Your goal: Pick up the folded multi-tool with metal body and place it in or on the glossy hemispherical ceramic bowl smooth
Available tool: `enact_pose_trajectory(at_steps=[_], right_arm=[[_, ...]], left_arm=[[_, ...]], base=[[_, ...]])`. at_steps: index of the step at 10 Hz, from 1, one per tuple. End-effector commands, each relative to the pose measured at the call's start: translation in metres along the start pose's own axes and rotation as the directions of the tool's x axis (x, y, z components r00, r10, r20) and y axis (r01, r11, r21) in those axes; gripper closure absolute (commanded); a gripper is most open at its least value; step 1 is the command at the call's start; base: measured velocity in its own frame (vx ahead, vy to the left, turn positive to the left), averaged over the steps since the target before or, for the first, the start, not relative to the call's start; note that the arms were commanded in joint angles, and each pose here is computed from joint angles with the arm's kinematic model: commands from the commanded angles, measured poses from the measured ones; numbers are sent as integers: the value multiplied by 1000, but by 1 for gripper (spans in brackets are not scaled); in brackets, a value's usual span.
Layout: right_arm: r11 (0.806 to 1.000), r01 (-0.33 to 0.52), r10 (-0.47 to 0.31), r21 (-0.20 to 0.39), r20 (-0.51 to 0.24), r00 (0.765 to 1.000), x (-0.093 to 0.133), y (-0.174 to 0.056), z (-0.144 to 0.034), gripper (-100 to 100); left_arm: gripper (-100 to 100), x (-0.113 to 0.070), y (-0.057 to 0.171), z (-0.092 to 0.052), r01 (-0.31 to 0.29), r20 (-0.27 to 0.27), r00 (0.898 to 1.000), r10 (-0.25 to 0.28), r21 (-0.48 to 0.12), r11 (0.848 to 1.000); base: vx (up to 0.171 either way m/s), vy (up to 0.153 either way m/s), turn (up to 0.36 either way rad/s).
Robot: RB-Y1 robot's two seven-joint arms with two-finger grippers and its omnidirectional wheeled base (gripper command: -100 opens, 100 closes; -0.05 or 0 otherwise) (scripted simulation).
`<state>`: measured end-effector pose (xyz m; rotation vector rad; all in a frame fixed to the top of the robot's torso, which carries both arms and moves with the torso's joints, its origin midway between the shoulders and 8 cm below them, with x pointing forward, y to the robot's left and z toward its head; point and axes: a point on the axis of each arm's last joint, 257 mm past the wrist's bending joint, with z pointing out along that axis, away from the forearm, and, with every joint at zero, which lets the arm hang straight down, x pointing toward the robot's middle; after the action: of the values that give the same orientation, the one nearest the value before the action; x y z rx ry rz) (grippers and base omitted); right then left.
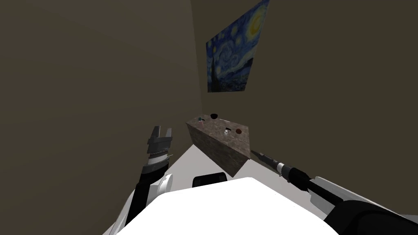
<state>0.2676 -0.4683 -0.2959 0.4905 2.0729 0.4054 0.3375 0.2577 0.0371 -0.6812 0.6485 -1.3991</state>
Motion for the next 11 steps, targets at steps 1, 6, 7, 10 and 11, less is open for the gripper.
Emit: enact_pose_trajectory(at_steps=[1, 6, 7, 10, 11], right_arm=[[999, 27, -25, 42, -48, 999, 9, -22, -8, -100], [986, 139, -123, 88, -172, 977, 12, -55, -24, -100], [982, 152, -126, 115, -211, 969, 20, -71, -34, -100], [968, 217, -176, 123, -278, 944, 18, -84, -42, -100], [962, 232, -178, 143, -317, 932, 25, -98, -52, -100]], left_arm=[[0, 0, 0, 0, 0, 0, 1000, 0, 0, 1000], [0, 0, 0, 0, 0, 0, 1000, 0, 0, 1000], [0, 0, 0, 0, 0, 0, 1000, 0, 0, 1000], [0, 0, 0, 0, 0, 0, 1000, 0, 0, 1000], [0, 0, 0, 0, 0, 0, 1000, 0, 0, 1000]], base=[[33, -26, 345], [26, -27, 306], [35, -30, 367], [31, -35, 315], [34, -33, 408]])
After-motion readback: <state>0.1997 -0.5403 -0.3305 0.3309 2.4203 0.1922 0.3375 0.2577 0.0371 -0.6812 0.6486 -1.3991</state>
